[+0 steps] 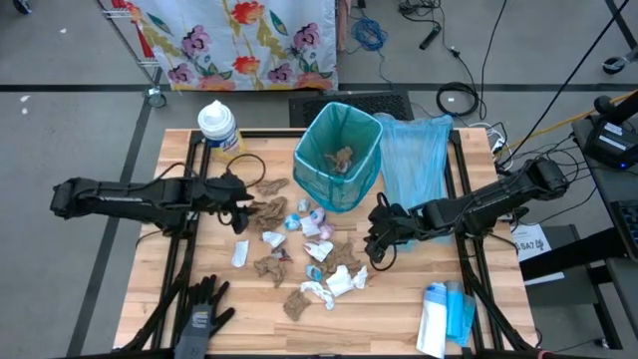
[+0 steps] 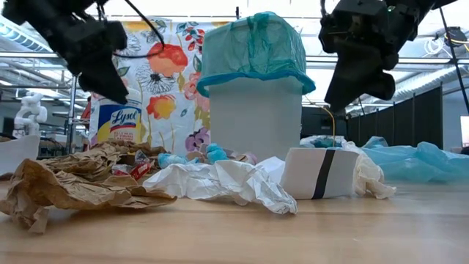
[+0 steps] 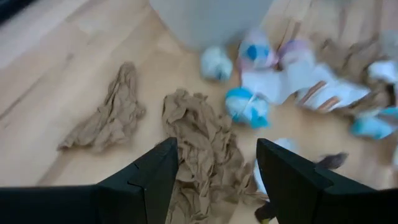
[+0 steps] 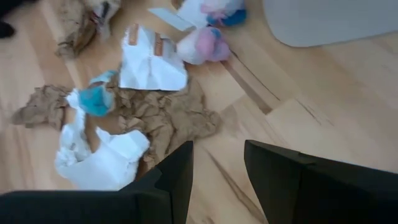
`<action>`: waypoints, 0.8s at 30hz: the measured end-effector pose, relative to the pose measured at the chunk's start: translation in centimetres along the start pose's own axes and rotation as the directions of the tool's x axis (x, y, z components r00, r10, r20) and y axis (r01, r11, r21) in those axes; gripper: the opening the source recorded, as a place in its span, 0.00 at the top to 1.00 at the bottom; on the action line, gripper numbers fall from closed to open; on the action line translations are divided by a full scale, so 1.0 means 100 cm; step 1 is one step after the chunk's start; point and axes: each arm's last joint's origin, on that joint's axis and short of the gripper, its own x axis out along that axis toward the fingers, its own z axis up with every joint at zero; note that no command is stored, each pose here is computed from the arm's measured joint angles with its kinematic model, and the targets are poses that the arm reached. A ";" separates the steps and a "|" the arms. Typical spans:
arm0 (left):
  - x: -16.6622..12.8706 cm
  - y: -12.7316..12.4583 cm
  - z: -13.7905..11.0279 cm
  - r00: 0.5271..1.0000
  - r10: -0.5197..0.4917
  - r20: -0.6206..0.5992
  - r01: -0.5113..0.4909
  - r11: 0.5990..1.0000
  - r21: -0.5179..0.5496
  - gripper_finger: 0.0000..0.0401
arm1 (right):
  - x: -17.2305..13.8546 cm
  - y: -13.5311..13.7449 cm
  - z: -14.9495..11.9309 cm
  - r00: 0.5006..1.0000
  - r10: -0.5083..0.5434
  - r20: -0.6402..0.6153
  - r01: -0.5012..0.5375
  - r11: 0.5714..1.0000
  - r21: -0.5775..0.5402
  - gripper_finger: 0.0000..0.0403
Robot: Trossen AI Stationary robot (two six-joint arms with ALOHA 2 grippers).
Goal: Place trash/remove bag and relplace
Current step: Put the brown napkin into the trash bin
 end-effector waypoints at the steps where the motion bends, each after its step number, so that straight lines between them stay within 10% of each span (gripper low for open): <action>1: 0.004 0.000 -0.001 1.000 0.008 -0.020 -0.008 1.000 0.004 0.45 | 0.000 0.001 0.000 1.000 0.009 0.004 -0.009 1.000 -0.003 0.67; 24: 0.073 -0.004 -0.016 0.943 0.160 -0.292 -0.146 0.987 0.070 0.55 | -0.002 0.006 -0.002 0.999 0.040 0.015 -0.040 0.999 0.008 0.67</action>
